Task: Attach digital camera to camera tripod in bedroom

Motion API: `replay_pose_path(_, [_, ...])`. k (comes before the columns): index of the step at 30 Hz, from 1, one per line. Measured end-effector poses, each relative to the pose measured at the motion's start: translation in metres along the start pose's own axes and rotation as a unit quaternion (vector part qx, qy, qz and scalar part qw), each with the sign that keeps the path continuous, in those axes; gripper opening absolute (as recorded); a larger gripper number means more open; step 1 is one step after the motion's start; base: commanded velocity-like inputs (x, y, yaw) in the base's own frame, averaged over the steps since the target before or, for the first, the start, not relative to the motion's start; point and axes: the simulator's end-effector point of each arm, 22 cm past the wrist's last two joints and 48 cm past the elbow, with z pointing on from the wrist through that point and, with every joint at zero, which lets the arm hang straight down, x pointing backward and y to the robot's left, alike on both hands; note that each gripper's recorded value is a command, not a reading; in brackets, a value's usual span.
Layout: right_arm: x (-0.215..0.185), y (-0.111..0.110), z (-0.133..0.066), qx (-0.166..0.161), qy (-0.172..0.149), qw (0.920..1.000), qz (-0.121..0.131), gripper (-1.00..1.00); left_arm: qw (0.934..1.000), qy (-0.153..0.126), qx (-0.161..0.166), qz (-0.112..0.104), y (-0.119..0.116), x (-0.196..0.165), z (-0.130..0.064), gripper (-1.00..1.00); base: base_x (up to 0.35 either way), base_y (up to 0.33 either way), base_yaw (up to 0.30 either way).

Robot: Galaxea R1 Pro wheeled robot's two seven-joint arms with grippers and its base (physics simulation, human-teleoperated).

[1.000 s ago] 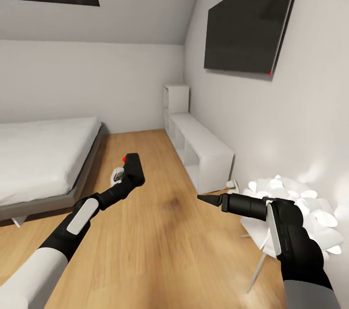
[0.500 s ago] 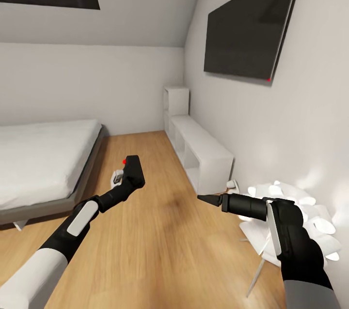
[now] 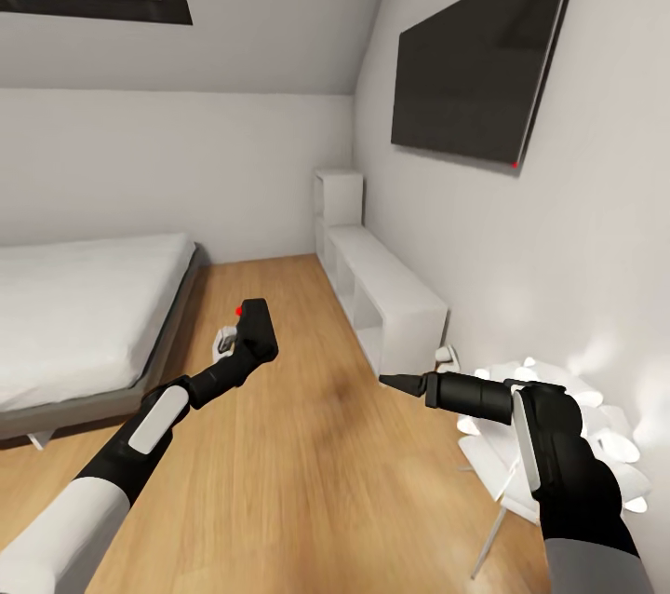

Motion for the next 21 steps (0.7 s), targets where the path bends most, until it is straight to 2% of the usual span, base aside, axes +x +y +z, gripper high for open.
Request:
replay_pose_path(16, [-0.029, 0.018, -0.005, 0.001, -0.001, 1.0000, -0.001, 1.00, 1.0000, 0.000, 0.000, 0.001, -0.027, -0.020, 0.000, -1.00, 0.000, 0.000, 0.000])
replay_pose_path(20, [-0.036, 0.022, -0.006, 0.001, -0.001, 1.0000, -0.001, 1.00, 0.9999, 0.000, 0.014, 0.003, -0.040, -0.026, -0.001, -1.00, 0.000, 0.000, 0.000])
replay_pose_path(21, [-0.038, 0.023, -0.006, 0.001, -0.002, 1.0000, -0.001, 1.00, 0.9996, 0.000, 0.030, 0.003, -0.049, -0.027, -0.002, -1.00, 0.000, 0.000, 0.000])
